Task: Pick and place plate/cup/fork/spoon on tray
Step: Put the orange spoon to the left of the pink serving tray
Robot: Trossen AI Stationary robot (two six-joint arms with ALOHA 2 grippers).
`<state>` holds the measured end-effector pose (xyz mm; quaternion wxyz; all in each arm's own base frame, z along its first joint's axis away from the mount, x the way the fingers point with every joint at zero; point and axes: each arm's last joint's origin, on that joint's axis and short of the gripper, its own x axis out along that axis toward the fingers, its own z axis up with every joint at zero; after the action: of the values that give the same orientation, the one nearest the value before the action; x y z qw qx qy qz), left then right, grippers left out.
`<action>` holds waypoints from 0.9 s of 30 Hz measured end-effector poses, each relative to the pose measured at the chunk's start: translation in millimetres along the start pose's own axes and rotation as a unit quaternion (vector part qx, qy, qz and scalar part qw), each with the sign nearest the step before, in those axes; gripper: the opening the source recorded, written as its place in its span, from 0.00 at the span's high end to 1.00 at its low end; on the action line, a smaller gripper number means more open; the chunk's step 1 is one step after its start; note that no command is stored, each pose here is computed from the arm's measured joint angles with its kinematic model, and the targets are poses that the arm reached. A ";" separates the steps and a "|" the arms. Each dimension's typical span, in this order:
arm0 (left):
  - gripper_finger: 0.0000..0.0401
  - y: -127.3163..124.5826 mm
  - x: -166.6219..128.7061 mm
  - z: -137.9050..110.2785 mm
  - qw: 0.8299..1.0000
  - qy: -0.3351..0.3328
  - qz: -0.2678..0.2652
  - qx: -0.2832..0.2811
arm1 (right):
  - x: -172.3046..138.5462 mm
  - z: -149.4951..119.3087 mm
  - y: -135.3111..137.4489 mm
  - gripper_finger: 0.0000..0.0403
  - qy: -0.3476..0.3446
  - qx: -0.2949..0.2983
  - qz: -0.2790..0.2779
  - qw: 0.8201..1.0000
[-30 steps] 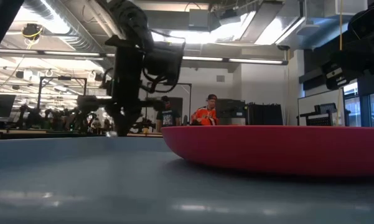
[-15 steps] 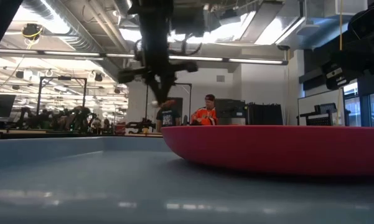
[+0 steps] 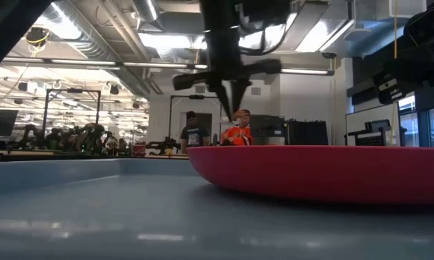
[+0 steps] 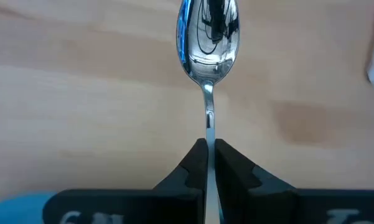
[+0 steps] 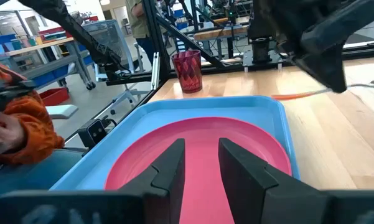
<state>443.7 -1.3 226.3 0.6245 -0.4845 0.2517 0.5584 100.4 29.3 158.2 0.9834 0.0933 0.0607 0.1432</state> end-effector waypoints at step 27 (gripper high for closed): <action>0.97 75.4 -60.7 -144.6 0.997 -0.005 0.069 0.042 | 0.0 0.0 0.0 0.75 0.000 0.000 0.000 1.000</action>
<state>390.3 -164.1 195.4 0.6052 -0.4365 0.3046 0.5920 100.4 29.4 158.2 0.9834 0.0933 0.0608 0.1434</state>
